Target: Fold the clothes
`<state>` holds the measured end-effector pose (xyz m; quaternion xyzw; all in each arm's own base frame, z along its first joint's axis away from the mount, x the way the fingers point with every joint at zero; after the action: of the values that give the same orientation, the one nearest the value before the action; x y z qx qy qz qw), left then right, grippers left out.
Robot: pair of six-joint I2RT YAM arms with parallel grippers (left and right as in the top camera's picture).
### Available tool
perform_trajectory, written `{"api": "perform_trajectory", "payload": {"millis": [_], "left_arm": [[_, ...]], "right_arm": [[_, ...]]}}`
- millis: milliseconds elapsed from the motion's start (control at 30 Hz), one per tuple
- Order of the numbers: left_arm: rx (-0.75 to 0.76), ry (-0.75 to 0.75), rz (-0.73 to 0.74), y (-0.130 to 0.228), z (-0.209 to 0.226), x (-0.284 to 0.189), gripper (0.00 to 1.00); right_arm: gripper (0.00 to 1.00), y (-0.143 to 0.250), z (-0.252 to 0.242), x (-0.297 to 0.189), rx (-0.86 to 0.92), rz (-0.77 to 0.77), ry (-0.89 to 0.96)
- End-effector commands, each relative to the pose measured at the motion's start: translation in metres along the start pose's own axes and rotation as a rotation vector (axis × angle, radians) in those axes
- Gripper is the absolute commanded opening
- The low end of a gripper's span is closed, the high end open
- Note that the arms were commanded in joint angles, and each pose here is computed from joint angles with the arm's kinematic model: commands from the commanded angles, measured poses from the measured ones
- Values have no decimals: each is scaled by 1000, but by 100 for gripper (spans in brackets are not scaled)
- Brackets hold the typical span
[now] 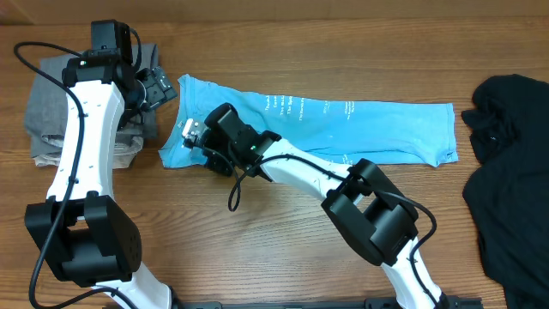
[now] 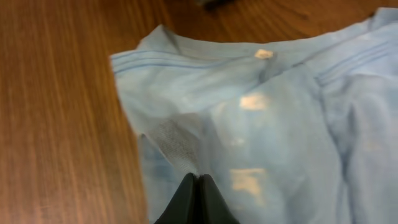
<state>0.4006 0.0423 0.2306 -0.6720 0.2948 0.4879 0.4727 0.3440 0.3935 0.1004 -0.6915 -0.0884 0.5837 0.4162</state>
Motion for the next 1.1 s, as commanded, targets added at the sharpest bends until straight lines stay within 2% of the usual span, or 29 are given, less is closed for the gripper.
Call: {"api": "perform_trajectory", "payload": {"millis": [0, 267, 300, 333, 367, 400, 467, 567, 667, 833, 900, 1000, 1067], "left_arm": [[-8, 14, -47, -5, -3, -16, 100], [-8, 14, -47, -5, -3, -16, 100], [-8, 14, -47, -5, -3, -16, 100], [-8, 14, -47, -5, -3, -16, 100], [-8, 14, -47, -5, -3, -16, 100], [-8, 14, -47, -5, -3, -16, 100], [-8, 14, -47, -5, -3, -16, 100], [-8, 14, -47, -5, -3, -16, 100], [-8, 14, -47, -5, -3, -16, 100], [-8, 14, -47, -5, -3, -16, 100], [-8, 14, -47, -5, -3, -16, 100], [-8, 14, -47, -5, -3, -16, 100], [-8, 14, -47, -5, -3, -16, 100]], "right_arm": [[4, -22, -21, -21, 19, -74, 39], [4, -5, -34, -5, 43, -44, 42], [6, -3, -34, -2, 44, -45, 42], [26, -4, -34, -2, 56, -50, 43], [36, -5, -35, -1, 76, -59, 44], [54, -8, -35, -2, 105, -74, 46], [80, -16, -41, -9, 174, -115, 55], [86, -27, -51, -28, 262, -155, 68], [85, -34, -56, -48, 318, -159, 60], [70, -20, -44, -62, 349, -36, -18], [60, -10, -35, -62, 363, 28, -84], [37, -1, -21, -63, 399, 95, -177], [18, 1, -14, -64, 476, 126, -222]]}}
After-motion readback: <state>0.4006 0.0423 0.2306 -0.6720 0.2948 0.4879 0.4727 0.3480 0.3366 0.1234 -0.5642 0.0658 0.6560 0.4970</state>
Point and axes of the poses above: each gripper's point midway between its finger pads, its own x axis out along the fingers, its own z axis along the line the jaws close on, y = z × x, the point moved 8 cm from there along -x, back along the fingers, and after that the axes turned 10 degrees about x, right-handed, at the moved point
